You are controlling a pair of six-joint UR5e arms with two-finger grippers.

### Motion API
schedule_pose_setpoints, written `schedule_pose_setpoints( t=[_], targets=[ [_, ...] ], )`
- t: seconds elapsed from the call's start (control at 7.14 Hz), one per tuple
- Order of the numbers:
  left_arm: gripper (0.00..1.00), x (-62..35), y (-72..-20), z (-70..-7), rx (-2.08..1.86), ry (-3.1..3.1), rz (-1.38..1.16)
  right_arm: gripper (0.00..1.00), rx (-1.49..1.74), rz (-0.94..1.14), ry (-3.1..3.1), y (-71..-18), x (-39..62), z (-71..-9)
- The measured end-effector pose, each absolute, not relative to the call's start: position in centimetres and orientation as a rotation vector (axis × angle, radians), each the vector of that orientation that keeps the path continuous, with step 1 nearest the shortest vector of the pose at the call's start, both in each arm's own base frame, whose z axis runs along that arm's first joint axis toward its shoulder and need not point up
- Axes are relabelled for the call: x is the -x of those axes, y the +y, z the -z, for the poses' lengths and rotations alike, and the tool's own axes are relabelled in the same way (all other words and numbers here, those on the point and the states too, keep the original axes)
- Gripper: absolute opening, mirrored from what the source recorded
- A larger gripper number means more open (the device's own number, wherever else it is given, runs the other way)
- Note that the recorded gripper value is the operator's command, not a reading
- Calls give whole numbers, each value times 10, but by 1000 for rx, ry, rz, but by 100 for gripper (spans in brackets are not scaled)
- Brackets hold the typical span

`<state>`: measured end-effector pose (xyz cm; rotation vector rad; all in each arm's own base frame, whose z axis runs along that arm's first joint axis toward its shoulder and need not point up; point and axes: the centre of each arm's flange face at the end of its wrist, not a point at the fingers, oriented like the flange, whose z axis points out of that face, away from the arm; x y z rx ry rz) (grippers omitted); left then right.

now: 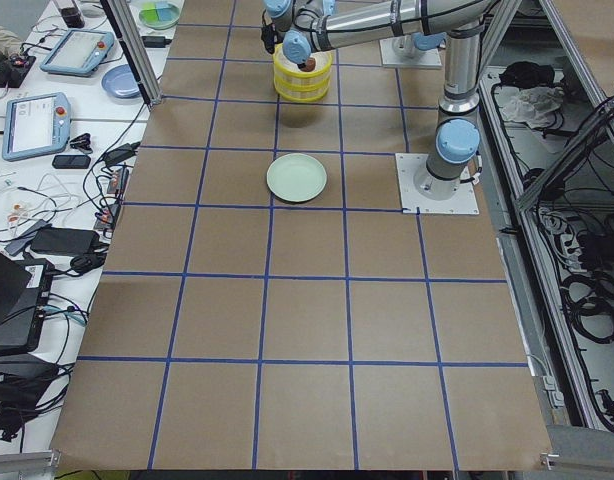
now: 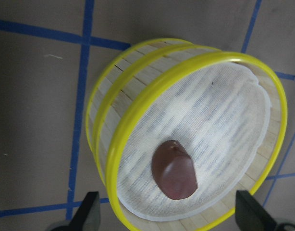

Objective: Stack buns with steamer

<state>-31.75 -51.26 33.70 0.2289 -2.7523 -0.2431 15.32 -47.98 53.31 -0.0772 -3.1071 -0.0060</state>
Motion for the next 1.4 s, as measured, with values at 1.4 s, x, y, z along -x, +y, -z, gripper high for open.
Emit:
schedule_pose_setpoints(
  t=[1.4],
  targets=[
    [100,99,-491,-537,54,-3256,-134,100,77,7,-3105,-480,-153,-532]
  ],
)
